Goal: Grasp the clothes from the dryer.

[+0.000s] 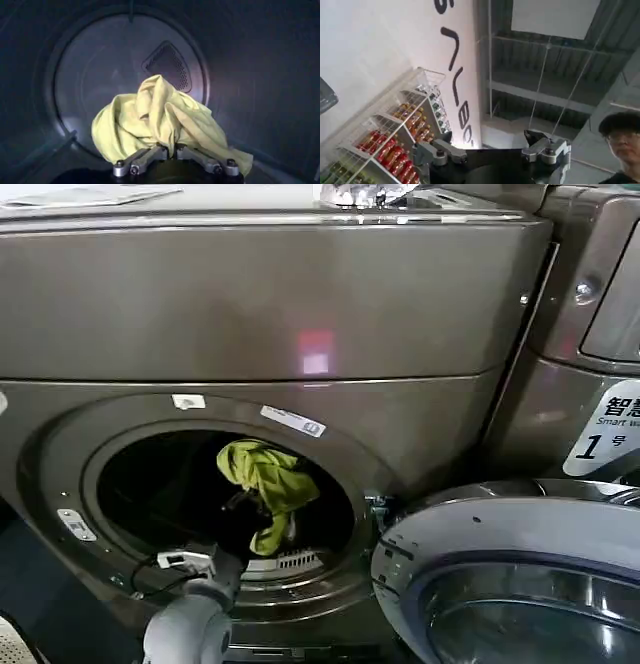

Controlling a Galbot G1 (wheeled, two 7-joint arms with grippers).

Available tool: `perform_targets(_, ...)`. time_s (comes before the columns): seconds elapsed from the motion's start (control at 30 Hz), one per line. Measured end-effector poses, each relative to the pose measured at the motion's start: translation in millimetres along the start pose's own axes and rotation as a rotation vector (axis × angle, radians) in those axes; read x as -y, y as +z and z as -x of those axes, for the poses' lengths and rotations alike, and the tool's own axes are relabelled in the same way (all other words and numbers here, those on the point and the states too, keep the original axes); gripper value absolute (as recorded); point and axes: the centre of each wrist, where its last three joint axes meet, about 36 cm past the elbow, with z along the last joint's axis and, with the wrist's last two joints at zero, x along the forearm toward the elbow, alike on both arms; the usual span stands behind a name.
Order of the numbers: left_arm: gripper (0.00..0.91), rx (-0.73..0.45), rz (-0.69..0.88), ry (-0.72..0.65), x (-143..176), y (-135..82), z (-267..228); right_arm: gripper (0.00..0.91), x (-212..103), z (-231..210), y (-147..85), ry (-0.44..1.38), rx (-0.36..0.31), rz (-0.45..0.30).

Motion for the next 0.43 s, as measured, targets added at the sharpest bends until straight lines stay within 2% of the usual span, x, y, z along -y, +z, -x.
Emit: perform_targets(0.43,0.0,0.0,0.004,0.008,-0.3,-0.1,8.7,0.907,-1.8,0.7,-1.0,-0.006,-0.008,-0.005)
